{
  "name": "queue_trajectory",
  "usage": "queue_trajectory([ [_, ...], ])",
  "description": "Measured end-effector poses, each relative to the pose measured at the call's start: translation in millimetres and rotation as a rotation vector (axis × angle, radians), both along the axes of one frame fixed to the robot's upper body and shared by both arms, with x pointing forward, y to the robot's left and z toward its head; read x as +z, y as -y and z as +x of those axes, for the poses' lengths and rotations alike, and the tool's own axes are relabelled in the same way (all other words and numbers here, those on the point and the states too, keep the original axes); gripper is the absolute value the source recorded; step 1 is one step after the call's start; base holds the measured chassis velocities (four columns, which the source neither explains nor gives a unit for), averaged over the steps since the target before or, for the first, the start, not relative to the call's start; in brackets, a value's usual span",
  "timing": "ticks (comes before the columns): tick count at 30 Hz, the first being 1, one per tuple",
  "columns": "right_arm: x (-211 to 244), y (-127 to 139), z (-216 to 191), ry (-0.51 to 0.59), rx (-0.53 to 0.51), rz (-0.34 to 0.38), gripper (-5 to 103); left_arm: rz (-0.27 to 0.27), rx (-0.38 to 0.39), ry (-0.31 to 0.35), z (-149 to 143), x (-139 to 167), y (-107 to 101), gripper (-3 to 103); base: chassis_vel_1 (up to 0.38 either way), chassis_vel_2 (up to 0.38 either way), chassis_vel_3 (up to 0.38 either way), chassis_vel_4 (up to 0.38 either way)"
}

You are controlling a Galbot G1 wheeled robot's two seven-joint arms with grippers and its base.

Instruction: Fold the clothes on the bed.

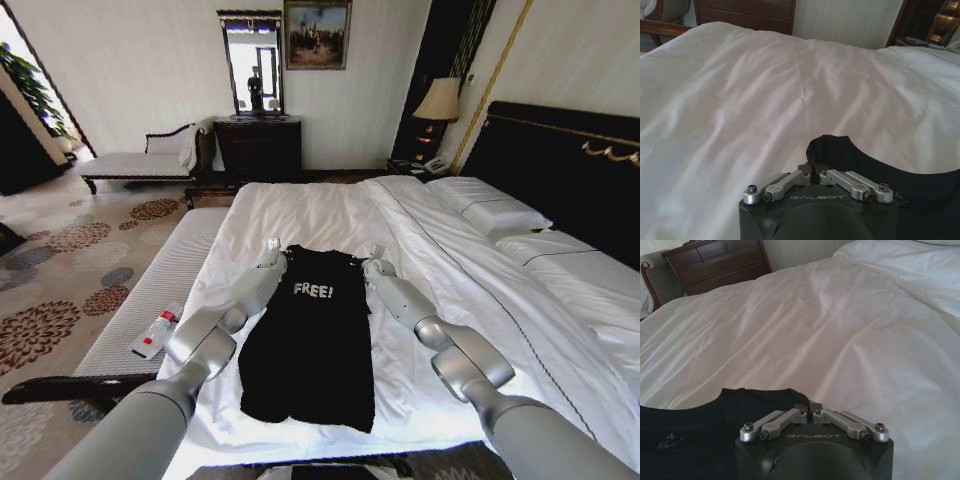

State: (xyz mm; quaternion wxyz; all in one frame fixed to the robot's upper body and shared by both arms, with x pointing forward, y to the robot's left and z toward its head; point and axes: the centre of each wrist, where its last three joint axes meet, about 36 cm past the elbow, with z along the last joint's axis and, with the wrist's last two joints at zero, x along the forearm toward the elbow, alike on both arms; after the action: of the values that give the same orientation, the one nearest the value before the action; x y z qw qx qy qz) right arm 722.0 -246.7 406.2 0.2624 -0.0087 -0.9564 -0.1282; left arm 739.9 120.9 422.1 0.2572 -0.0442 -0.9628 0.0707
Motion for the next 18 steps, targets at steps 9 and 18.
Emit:
queue_trajectory([
  [9,-9,-3,2,-0.006,-0.006,0.001,0,0.024,0.029,-0.032,-1,-13,-3,2,0.0,0.0,0.0,0.0],
  [18,-13,-6,4,-0.026,-0.003,0.027,12,0.032,0.058,-0.089,-4,-22,-8,12,0.0,0.0,0.0,0.0],
])
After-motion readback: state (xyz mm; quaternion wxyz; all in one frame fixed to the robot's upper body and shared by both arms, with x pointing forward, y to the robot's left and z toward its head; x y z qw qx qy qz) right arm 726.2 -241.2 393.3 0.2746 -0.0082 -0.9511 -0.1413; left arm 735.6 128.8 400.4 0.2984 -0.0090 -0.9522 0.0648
